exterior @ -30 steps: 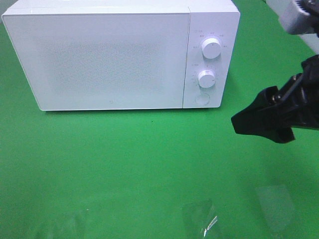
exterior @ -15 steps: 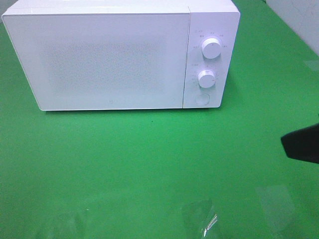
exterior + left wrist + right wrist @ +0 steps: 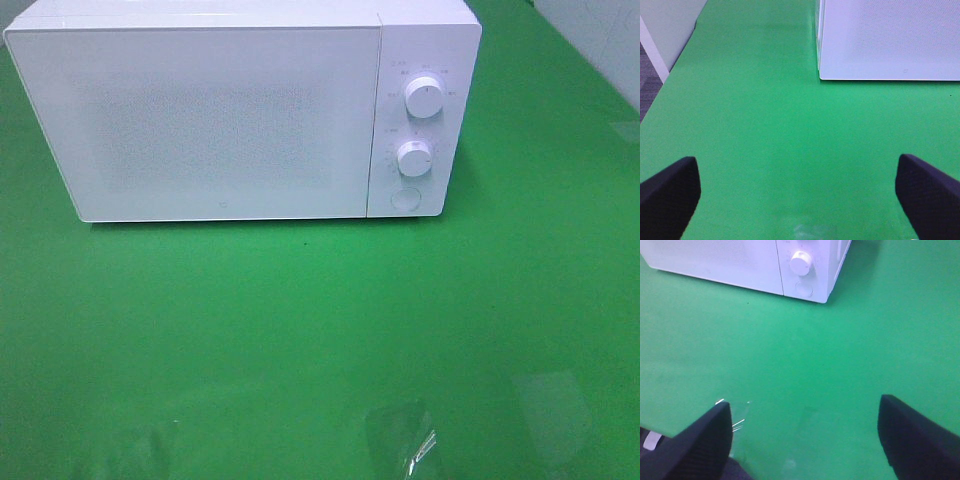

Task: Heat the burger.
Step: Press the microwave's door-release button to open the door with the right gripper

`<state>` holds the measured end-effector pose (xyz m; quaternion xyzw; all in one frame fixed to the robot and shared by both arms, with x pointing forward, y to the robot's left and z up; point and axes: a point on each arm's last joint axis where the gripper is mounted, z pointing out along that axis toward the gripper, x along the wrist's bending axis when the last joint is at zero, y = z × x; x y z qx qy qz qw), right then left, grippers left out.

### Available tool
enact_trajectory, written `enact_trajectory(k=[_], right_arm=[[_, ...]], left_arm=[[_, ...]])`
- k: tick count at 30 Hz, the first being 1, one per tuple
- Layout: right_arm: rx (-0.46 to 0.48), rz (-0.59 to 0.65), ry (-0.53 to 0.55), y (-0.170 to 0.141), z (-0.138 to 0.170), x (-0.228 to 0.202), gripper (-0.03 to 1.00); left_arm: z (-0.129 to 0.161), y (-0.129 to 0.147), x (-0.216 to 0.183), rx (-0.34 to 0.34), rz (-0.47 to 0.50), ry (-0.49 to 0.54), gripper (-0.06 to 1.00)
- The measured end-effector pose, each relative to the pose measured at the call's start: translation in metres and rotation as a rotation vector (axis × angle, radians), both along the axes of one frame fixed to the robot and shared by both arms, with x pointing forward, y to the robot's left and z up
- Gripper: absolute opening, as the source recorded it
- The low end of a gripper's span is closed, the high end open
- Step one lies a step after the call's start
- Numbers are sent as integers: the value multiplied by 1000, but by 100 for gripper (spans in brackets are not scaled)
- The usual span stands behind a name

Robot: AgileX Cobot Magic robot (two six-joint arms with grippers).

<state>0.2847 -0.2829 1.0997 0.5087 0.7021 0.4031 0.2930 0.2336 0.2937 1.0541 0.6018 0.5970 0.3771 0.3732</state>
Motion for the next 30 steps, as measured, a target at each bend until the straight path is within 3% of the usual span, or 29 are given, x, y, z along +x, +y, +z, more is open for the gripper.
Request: enact_trajectory(k=[14, 25, 30], right_arm=[[68, -162, -187, -14, -2, -45, 75], [79, -261, -169, -15, -32, -51, 75], [67, -300, -108, -17, -42, -49, 75]], left_arm=[[0, 0, 0, 0, 0, 0, 98], [0, 0, 0, 0, 0, 0, 98], [0, 0, 0, 0, 0, 0, 98]])
